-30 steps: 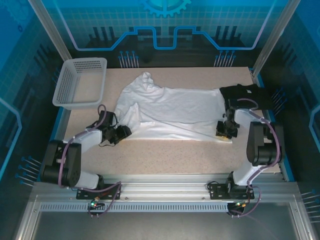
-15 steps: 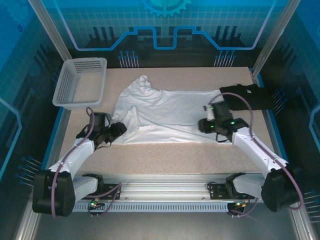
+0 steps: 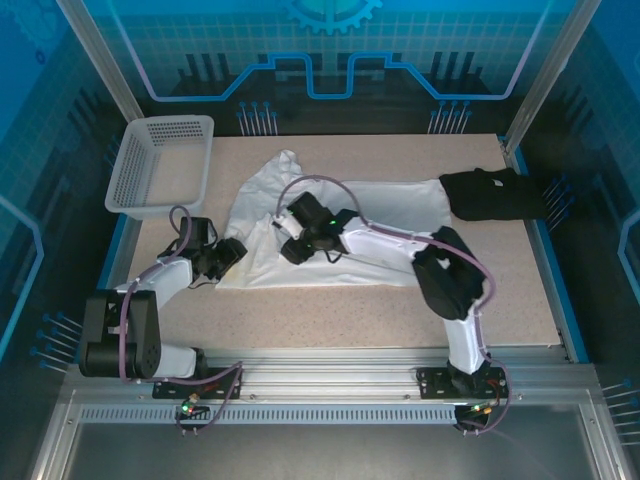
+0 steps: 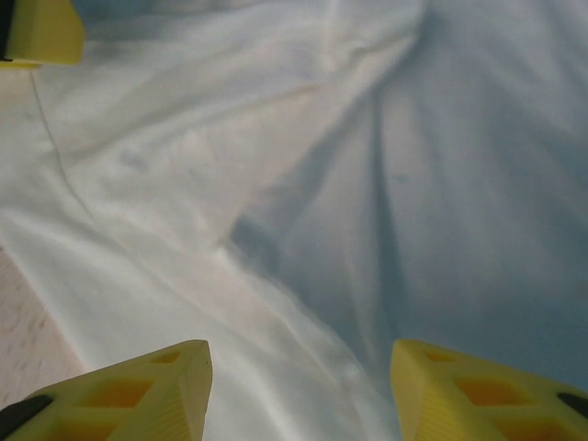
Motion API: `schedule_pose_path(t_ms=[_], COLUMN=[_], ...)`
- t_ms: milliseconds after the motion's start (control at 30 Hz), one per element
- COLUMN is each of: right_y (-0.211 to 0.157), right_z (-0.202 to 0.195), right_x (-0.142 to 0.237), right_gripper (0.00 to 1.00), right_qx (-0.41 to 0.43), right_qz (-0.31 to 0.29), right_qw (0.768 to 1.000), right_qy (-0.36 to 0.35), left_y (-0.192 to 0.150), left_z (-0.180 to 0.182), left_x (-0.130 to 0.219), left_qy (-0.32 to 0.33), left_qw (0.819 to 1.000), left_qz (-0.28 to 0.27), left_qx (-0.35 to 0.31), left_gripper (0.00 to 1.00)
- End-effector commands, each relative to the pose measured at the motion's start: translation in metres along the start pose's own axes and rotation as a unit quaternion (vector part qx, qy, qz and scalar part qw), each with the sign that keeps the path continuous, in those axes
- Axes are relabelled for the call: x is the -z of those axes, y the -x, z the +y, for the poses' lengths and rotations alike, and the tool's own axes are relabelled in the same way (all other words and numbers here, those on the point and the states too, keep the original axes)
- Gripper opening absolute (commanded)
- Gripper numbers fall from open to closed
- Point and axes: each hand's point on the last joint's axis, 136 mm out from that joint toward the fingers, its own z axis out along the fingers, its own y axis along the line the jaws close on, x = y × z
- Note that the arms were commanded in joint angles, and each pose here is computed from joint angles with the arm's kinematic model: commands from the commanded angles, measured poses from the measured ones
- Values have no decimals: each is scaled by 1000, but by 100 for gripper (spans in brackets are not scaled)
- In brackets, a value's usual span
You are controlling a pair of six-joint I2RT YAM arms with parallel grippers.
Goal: Fold the inside-out t-shirt
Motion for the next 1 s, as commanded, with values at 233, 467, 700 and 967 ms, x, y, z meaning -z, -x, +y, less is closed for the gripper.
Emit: schedule_pose_path(t_ms=[233, 467, 700, 967], right_y=[-12, 12, -13, -41], right_z=[14, -15, -103, -142], right_x=[-54, -33, -4, -8], right_gripper=[49, 5, 2, 43], right_qx=[51, -10, -264, -349], right_qz=[88, 41, 9, 18], right_qw=[995, 999, 964, 937], right_qy=[8, -26, -35, 5], left_y=[-1, -5, -7, -5], left_z=[7, 14, 21, 22], left_x=[0, -6, -9, -8], left_qy=[1, 9, 21, 25], left_qw=[1000, 1000, 1000, 1000], left_qz=[-4, 2, 2, -2], left_qx=[-9, -7, -11, -15], left_gripper=[53, 53, 53, 53])
